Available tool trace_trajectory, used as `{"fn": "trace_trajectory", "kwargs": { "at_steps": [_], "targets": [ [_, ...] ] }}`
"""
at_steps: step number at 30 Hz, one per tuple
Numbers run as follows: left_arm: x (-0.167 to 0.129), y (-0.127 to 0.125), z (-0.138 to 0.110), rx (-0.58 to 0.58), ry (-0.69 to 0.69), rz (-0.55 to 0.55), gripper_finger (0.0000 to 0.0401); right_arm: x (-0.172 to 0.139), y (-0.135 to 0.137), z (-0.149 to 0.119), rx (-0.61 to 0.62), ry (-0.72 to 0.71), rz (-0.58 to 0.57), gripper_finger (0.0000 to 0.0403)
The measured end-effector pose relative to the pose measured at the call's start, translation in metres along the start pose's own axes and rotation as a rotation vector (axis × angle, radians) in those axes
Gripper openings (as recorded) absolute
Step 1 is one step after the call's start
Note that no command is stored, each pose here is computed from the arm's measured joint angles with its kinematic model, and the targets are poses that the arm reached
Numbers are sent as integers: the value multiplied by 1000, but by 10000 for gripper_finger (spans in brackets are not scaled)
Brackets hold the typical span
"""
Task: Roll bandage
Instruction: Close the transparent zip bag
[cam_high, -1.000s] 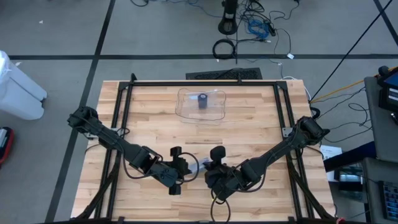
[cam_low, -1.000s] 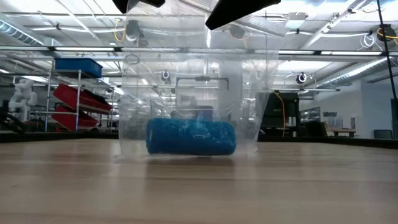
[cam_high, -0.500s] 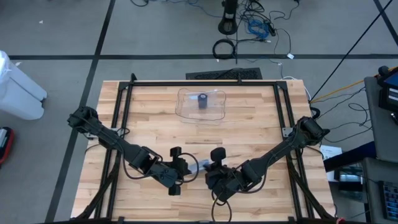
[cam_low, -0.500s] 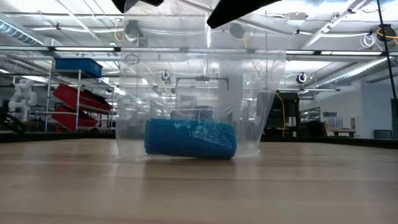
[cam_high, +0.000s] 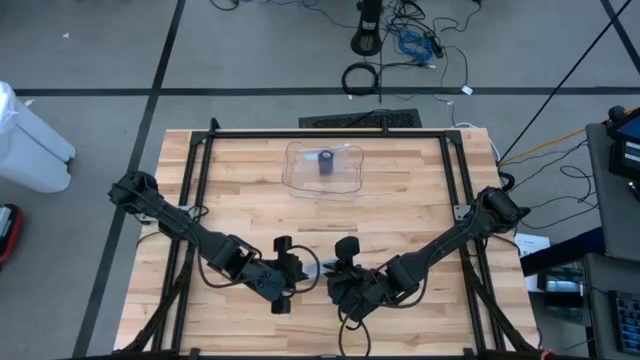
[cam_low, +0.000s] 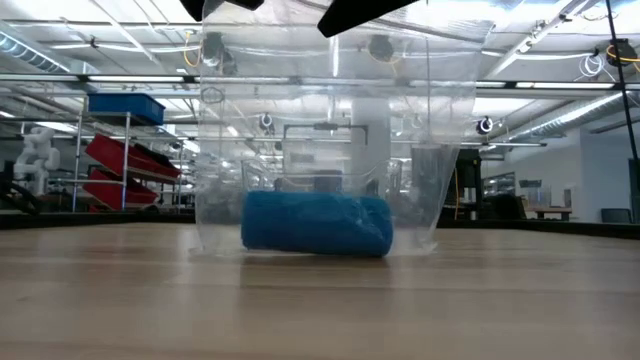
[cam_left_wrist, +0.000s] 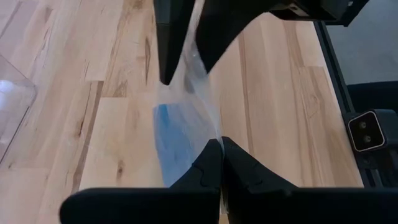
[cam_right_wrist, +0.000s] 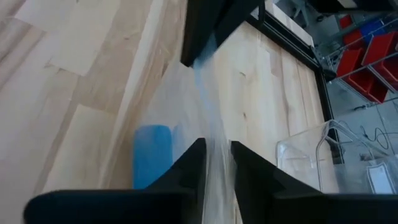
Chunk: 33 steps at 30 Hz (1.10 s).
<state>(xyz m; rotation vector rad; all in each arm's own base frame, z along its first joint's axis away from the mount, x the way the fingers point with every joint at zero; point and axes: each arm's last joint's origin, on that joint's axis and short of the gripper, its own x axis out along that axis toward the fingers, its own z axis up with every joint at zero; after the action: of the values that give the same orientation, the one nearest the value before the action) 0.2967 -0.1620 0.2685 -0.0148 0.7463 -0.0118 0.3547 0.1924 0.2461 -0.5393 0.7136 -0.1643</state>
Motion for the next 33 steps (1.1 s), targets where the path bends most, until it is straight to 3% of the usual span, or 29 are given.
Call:
{"fn": "trace_trajectory", "kwargs": {
  "at_steps": [5,15,19,24,33],
  "targets": [
    [0,0,0,0,1,-1,0,1,-1,0,-10,2,-3,8],
    [0,0,0,9,1,-2,0,0,2,-1,16,7,47,0],
    [0,1,0,62,-19,56,4,0,2,-1,46,10,76,0],
    [-1,2,1,129,-40,117,47,1,1,-3,76,25,76,0],
    [-4,-6,1,175,-66,98,166,-15,-13,2,175,3,112,0]
  ]
}}
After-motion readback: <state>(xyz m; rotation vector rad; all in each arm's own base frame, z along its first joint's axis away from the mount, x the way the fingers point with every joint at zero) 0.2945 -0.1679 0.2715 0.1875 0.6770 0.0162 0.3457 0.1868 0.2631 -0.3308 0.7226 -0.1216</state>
